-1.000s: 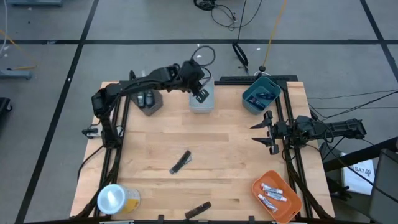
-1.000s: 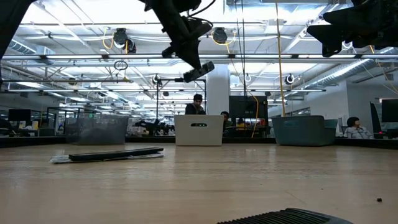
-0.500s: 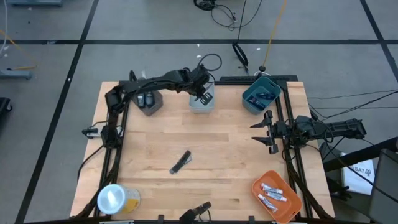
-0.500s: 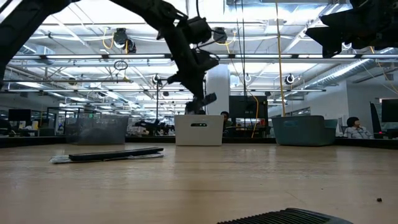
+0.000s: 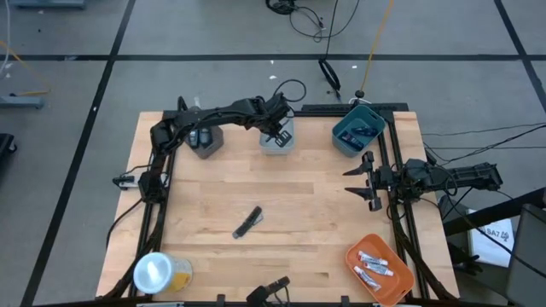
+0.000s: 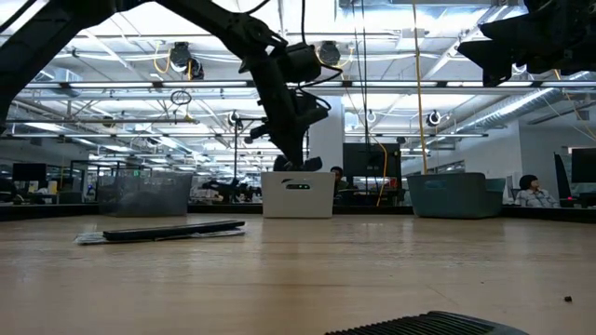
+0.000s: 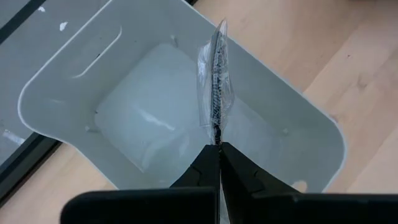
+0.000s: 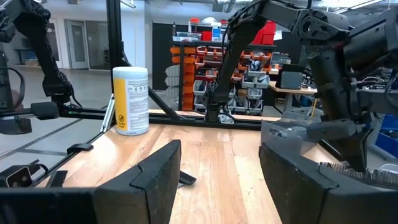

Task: Pick & Place Travel size toiletries
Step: Put the black comb into the gray bin, then move the black comb to the middle of the table

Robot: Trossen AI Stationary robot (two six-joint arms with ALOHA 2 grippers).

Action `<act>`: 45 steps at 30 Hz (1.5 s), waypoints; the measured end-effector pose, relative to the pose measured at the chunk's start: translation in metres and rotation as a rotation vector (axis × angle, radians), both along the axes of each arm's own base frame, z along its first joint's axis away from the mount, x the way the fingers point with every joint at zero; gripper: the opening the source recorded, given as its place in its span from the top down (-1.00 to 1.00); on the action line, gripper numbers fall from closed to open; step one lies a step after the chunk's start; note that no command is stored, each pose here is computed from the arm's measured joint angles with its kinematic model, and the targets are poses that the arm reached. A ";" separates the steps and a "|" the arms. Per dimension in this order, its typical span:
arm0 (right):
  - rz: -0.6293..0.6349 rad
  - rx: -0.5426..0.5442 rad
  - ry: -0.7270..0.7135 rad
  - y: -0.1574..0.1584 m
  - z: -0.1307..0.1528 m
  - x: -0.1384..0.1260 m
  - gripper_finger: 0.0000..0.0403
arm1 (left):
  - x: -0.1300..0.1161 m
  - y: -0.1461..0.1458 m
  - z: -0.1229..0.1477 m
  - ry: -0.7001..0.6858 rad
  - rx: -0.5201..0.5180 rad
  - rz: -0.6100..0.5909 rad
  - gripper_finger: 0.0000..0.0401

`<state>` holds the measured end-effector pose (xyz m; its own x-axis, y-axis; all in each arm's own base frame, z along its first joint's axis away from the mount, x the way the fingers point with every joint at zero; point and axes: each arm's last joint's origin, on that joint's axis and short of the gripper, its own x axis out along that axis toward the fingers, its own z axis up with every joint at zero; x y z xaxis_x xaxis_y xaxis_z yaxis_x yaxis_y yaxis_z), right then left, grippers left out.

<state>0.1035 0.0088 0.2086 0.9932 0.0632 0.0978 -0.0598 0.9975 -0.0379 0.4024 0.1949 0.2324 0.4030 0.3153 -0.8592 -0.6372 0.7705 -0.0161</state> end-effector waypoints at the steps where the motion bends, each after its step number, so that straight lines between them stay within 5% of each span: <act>1: 0.000 0.000 0.000 0.000 0.000 0.000 -0.04 | 0.000 0.000 0.000 0.001 0.001 -0.002 1.00; 10: 0.000 -0.001 0.006 0.000 -0.001 0.000 -0.04 | -0.001 0.001 0.000 0.003 0.012 0.031 0.93; 19: 0.000 -0.002 0.011 0.000 -0.001 0.000 -0.04 | -0.001 0.001 0.000 0.007 0.018 0.025 0.41; 25: 0.000 -0.002 0.011 0.000 -0.001 0.000 -0.04 | -0.005 -0.015 0.020 -0.004 0.004 -0.134 0.19; 31: -0.001 -0.006 0.011 0.000 -0.001 0.000 -0.04 | -0.008 -0.085 0.069 -0.083 0.001 -0.379 0.22; 37: -0.002 -0.010 0.010 0.000 -0.001 0.000 -0.04 | -0.019 -0.199 0.109 -0.158 0.044 -0.704 0.39; 45: -0.024 -0.014 0.009 -0.001 -0.001 0.000 -0.04 | -0.035 -0.333 0.098 -0.150 0.008 -1.038 0.50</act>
<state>0.1036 0.0082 0.2077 0.9952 0.0406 0.0886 -0.0362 0.9980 -0.0510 0.3673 -0.1383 0.3305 0.5814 -0.2408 -0.7772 0.3451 0.9380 -0.0324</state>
